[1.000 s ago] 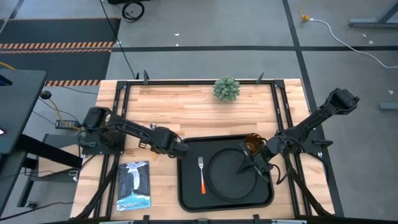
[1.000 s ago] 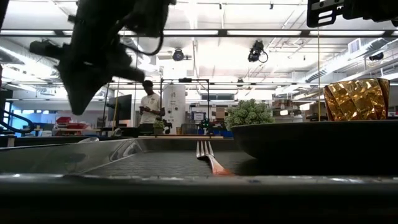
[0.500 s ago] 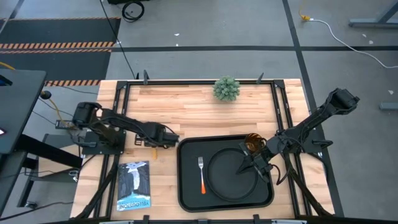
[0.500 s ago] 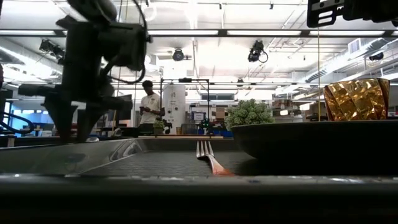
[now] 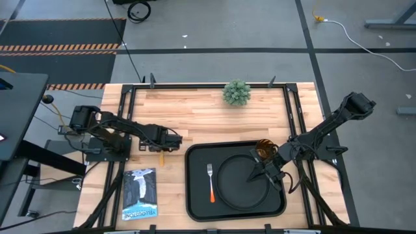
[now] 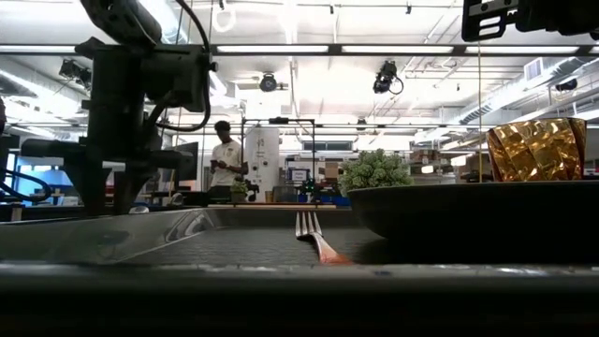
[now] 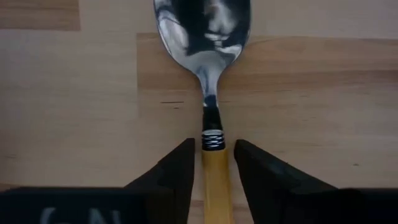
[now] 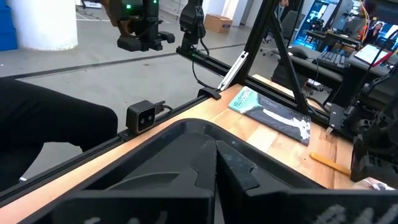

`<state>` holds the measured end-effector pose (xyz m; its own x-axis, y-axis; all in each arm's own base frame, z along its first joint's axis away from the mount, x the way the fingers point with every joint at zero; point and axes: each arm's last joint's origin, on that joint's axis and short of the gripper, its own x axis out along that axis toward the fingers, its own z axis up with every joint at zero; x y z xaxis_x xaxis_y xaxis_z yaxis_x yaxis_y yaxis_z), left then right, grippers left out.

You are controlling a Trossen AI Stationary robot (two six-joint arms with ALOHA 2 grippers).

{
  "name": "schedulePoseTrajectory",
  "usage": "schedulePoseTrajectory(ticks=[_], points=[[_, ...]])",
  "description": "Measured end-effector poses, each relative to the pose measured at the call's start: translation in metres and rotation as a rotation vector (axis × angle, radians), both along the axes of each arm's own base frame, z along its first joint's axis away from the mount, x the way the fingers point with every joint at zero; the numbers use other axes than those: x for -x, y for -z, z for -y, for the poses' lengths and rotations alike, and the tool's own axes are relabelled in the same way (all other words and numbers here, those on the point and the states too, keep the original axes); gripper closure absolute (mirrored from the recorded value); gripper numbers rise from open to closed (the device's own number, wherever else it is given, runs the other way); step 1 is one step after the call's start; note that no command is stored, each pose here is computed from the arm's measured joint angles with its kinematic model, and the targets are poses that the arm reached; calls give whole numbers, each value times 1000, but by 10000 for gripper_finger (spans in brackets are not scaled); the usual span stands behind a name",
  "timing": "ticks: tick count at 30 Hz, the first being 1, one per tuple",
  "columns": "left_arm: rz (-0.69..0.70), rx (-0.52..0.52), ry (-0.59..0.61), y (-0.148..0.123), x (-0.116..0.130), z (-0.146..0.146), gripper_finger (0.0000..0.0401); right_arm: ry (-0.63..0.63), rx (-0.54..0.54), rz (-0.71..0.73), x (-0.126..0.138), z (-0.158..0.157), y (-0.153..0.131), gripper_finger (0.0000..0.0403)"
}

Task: Pick and place plate/cup/fork/spoon on tray
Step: Put the yellow spoon on the black serving tray to the left of the orange fork

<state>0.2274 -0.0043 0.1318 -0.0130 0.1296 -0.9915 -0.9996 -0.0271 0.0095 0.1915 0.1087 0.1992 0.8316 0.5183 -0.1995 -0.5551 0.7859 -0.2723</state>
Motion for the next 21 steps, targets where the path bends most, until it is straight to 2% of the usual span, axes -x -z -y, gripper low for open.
schedulePoseTrajectory(ticks=[9, 19, 21], points=[[13, 8, -25, 0, -1, 0, 347, 0, 1, -2, 0, 0, 0, 392], [25, 0, -21, -4, -4, 0, 336, 0, 1, -2, 0, 0, 0, 392], [68, -15, -9, -10, -11, 0, 341, 0, 1, -2, 0, 0, 0, 392]])
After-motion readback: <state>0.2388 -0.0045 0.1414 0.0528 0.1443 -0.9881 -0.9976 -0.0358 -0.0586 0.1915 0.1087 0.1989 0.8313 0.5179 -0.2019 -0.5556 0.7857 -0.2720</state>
